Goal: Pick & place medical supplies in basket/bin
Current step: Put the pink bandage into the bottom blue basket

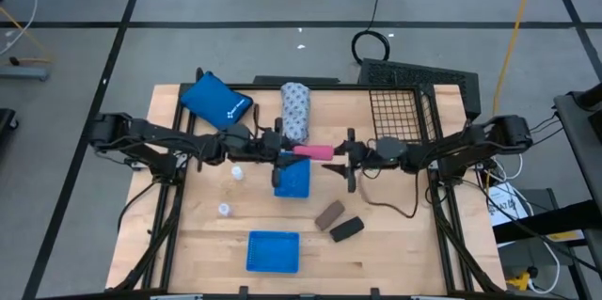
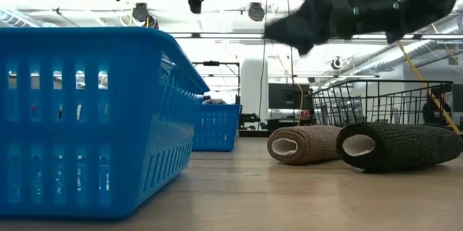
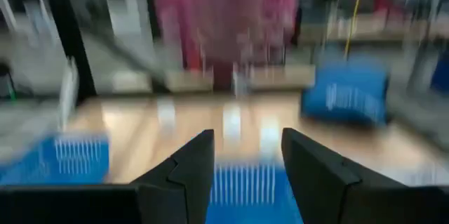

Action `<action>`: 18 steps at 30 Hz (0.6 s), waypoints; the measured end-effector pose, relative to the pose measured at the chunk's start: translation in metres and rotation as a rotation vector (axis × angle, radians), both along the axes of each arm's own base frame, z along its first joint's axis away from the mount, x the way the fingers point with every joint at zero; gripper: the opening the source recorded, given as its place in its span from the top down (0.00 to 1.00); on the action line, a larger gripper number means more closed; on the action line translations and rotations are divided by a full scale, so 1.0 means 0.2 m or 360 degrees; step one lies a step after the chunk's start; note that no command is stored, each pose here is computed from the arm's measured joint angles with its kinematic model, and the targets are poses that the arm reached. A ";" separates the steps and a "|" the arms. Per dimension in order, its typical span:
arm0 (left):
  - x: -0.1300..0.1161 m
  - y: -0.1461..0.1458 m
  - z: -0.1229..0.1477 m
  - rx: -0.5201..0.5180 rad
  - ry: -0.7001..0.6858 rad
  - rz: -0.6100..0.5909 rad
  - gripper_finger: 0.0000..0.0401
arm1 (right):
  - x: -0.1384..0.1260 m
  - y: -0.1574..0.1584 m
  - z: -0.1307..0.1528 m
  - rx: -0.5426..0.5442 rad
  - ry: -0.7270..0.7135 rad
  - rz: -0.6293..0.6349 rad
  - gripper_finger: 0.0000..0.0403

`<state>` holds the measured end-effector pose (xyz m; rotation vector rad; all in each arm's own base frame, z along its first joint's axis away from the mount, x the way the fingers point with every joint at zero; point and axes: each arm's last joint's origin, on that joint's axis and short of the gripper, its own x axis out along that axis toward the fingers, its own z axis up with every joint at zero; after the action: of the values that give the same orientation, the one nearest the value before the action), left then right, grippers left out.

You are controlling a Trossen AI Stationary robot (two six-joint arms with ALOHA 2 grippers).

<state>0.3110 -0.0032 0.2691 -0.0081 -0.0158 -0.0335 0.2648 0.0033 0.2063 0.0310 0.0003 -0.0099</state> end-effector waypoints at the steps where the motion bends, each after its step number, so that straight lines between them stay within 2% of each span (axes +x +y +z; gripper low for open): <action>1: 0.00 0.00 -0.01 0.0000 0.0015 0.0001 0.81 | -0.01 0.00 0.02 -0.0024 -0.0072 0.0000 0.61; 9: 0.03 0.00 -0.02 0.0004 -0.0033 -0.0004 0.81 | -0.06 0.00 0.06 -0.0139 -0.0350 0.0024 0.60; 18: 0.06 0.00 -0.08 0.0003 0.0005 -0.0041 0.81 | -0.06 0.02 0.07 -0.0148 -0.0396 0.0232 0.39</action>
<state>0.3224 -0.0041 0.2536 -0.0066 -0.0126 -0.0596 0.2524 0.0081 0.2195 -0.0608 -0.2463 0.1398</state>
